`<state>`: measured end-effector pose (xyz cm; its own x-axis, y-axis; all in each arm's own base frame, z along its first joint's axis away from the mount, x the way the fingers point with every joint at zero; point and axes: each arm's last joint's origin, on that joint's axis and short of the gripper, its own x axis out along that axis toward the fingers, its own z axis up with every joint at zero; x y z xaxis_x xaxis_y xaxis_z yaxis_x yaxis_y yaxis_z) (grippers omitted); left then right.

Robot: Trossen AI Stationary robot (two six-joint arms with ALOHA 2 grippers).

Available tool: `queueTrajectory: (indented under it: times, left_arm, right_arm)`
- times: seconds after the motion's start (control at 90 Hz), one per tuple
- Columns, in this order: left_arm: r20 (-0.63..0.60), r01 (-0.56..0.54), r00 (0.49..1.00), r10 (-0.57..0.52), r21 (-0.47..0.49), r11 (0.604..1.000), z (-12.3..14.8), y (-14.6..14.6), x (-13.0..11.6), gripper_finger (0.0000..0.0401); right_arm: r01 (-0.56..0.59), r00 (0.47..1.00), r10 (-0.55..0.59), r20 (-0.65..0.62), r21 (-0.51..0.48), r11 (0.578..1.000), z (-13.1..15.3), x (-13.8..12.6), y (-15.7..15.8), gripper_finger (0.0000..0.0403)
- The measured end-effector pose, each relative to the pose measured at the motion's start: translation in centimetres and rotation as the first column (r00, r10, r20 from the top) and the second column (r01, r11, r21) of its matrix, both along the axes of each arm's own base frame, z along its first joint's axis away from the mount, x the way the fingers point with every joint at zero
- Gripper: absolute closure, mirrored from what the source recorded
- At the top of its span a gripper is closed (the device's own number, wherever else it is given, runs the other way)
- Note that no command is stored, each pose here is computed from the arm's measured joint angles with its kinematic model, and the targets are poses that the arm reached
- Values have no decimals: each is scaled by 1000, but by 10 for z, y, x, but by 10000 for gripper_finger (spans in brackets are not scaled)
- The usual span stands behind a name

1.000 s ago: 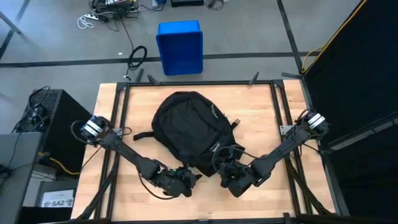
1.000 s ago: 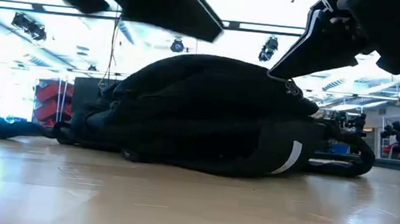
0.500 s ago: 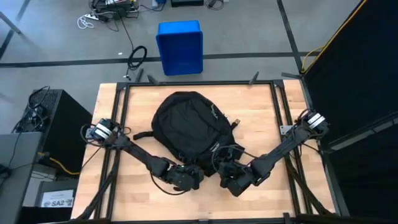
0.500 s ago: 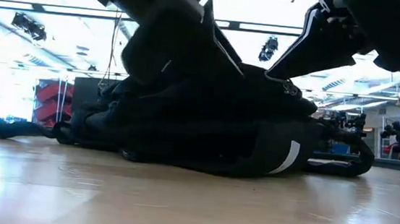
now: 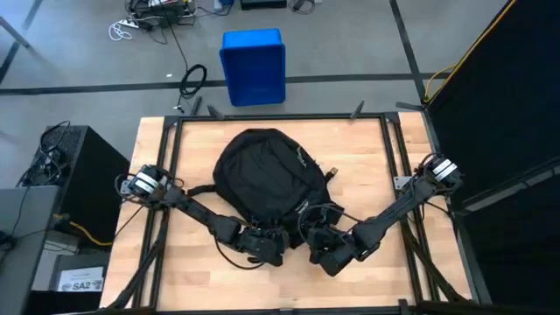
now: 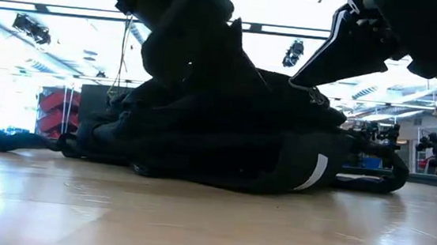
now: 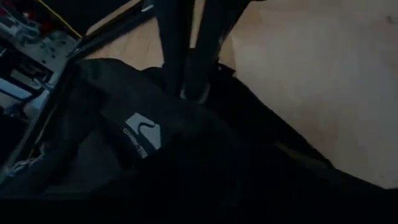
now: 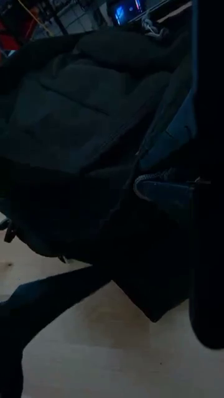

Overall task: Unpack backpack
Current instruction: Open the backpack

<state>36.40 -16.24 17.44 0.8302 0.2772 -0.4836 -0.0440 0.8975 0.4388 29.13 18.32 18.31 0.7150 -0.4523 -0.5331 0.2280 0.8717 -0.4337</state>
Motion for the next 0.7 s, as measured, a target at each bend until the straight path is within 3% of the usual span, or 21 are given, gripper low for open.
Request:
queueTrajectory:
  times: [0.222, 0.478, 0.7]
  left_arm:
    - [-18, -91, 996, 93, 90, 992, -3, 7, -2, 206]
    - [10, -125, 992, 125, 99, 987, -1, 10, 0, 384]
    - [7, -66, 998, 66, 93, 994, 2, 1, -4, 399]
  right_arm:
    - [2, 1000, -2, 1, -2, 1000, 0, 0, 0, 403]
    - [-4, 999, 3, 40, 22, 1000, 2, 3, 2, 403]
    - [29, 996, -26, 81, -40, 999, 4, 1, 4, 403]
